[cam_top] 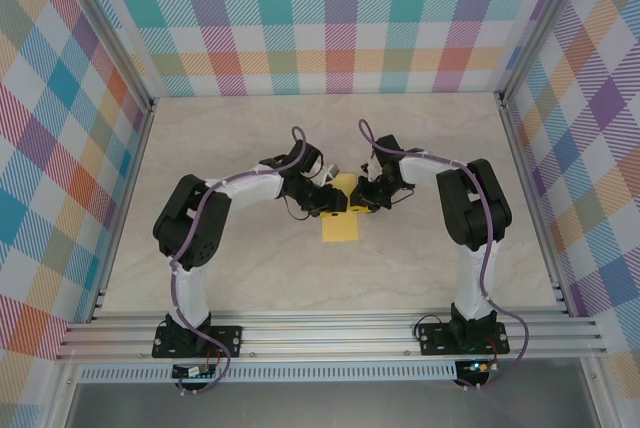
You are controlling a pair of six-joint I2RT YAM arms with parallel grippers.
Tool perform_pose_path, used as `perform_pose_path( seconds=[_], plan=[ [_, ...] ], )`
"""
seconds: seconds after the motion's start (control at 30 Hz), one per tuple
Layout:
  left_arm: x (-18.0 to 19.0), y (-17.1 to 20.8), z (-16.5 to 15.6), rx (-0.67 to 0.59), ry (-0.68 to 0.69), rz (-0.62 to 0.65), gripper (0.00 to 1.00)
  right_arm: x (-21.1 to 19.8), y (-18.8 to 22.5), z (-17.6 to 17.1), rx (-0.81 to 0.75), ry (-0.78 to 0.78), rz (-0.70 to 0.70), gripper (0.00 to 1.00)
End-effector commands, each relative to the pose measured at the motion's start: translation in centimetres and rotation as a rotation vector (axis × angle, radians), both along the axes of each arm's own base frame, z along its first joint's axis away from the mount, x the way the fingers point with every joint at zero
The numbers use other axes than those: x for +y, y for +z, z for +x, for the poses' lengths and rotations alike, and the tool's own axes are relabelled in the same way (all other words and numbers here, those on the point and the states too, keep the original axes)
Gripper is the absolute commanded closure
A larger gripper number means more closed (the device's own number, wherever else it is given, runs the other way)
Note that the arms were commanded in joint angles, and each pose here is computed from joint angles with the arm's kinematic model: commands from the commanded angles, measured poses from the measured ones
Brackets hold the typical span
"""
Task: Fold a paper plane with a square sheet of paper (fold left side to right side)
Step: Hold the square sheet of paper at the center of the table.
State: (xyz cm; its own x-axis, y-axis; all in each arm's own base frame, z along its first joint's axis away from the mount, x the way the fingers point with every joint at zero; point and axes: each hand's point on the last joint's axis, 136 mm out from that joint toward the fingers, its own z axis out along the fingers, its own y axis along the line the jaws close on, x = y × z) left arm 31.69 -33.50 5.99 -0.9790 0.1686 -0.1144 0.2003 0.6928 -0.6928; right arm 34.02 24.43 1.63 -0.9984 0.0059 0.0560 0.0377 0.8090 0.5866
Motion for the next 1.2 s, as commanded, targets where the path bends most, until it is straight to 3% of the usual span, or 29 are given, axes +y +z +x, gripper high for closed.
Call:
perform_pose_path(
  seconds=[0.0, 0.2, 0.43, 0.57, 0.7, 0.97, 1.17],
  plan=[
    [0.4, -2.0, 0.6, 0.049, 0.036, 0.045, 0.60, -1.6, -3.1, -1.8, 0.080, 0.012, -0.117, 0.85],
    [0.9, -3.9, 0.3, 0.080, 0.050, 0.092, 0.60, -0.7, -1.4, -1.1, 0.029, 0.034, -0.059, 0.85],
    [1.5, -4.5, -0.4, 0.097, 0.065, 0.117, 0.61, -0.1, 3.8, 1.2, -0.123, 0.045, -0.014, 0.84],
    [1.2, -4.5, -0.6, 0.095, 0.065, 0.116, 0.61, 0.0, 5.8, 0.7, -0.139, 0.066, 0.009, 0.85],
    [1.0, -4.4, -0.5, 0.091, 0.063, 0.115, 0.61, 0.0, 5.5, -1.2, -0.086, 0.083, 0.034, 0.91],
    [0.8, -4.0, -0.2, 0.083, 0.061, 0.109, 0.61, 2.0, 3.4, -5.0, 0.040, 0.074, 0.146, 0.92],
    [0.7, -3.8, -0.1, 0.077, 0.062, 0.106, 0.61, 1.8, 0.5, -6.5, 0.106, 0.079, 0.086, 0.92]
  ],
)
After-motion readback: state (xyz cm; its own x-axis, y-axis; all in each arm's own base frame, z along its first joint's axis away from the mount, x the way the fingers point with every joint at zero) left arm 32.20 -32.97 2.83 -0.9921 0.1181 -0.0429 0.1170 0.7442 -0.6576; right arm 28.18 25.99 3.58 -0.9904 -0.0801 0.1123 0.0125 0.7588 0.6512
